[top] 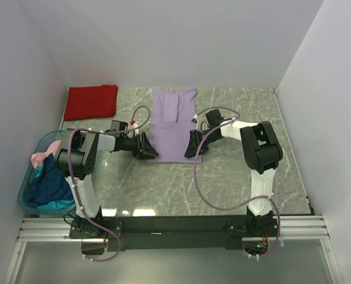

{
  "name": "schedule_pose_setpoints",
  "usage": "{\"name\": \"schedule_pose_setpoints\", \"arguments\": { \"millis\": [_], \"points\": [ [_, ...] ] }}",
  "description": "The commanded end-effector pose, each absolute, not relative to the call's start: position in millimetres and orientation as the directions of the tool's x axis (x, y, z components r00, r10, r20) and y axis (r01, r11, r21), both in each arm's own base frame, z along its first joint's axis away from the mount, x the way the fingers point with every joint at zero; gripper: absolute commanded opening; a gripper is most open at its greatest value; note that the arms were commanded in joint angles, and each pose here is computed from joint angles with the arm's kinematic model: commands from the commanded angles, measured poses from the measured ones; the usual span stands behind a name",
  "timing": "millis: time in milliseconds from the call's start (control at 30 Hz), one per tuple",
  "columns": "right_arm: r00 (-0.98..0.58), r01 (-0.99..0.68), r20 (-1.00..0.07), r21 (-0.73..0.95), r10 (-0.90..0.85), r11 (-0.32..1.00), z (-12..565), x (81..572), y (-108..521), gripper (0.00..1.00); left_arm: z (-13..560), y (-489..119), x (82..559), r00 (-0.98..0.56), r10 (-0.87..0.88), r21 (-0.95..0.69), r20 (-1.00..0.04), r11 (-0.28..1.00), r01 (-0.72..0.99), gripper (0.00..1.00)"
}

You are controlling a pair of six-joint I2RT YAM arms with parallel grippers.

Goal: Fold and stack the t-shirts
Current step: Fold the tshirt

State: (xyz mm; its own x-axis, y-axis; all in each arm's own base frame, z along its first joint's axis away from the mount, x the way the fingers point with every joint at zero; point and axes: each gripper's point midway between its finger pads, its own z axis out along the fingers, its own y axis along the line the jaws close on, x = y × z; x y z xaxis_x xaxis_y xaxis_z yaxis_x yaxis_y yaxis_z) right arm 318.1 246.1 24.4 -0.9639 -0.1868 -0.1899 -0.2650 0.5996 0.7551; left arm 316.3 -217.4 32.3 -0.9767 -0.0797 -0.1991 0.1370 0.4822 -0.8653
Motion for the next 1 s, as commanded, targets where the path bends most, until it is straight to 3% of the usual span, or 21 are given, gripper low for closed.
{"name": "schedule_pose_setpoints", "arguments": {
  "millis": [0, 33, 133, 233, 367, 567, 700, 833, 967],
  "points": [
    [-0.959, -0.283, -0.194, 0.665, -0.206, 0.691, 8.8, 314.5, 223.7, 0.38, 3.6, -196.3, 300.2, -0.987, -0.089, -0.825, -0.133, 0.562, 0.061, 0.52],
    [-0.954, -0.3, -0.21, 0.663, -0.215, 0.686, 14.8, 313.0, 223.0, 0.37, 9.4, -196.7, 297.9, -0.985, -0.082, -0.831, -0.154, 0.549, 0.085, 0.52],
    [-0.921, -0.389, -0.306, 0.673, -0.242, 0.629, 51.7, 309.7, 230.5, 0.36, 66.9, -205.8, 298.5, -0.93, -0.035, -0.828, -0.365, 0.47, 0.307, 0.51],
    [-0.91, -0.414, -0.343, 0.742, -0.232, 0.527, 85.9, 295.5, 249.6, 0.34, 98.1, -225.1, 284.4, -0.885, 0.017, -0.802, -0.466, 0.413, 0.43, 0.45],
    [-0.907, -0.418, -0.334, 0.786, -0.256, 0.456, 90.9, 274.1, 278.0, 0.28, 107.5, -259.1, 268.1, -0.879, 0.047, -0.814, -0.474, 0.357, 0.458, 0.31],
    [-0.925, -0.363, -0.257, 0.812, -0.278, 0.456, 59.0, 272.8, 299.9, 0.27, 72.5, -278.4, 277.9, -0.938, 0.01, -0.864, -0.346, 0.386, 0.323, 0.26],
    [-0.941, -0.322, -0.212, 0.802, -0.265, 0.503, 30.4, 282.2, 296.0, 0.27, 40.2, -274.3, 295.7, -0.956, -0.016, -0.856, -0.294, 0.449, 0.256, 0.29],
    [-0.965, -0.245, -0.141, 0.786, -0.22, 0.568, 3.9, 282.9, 276.2, 0.27, 0.7, -251.4, 297.3, -0.985, -0.075, -0.87, -0.157, 0.483, 0.102, 0.29],
    [-0.981, -0.16, -0.063, 0.797, -0.183, 0.583, -7.4, 271.6, 253.5, 0.26, 5.7, -236.9, 283.4, -0.987, -0.073, -0.886, -0.141, 0.455, 0.093, 0.3]
  ]
}}
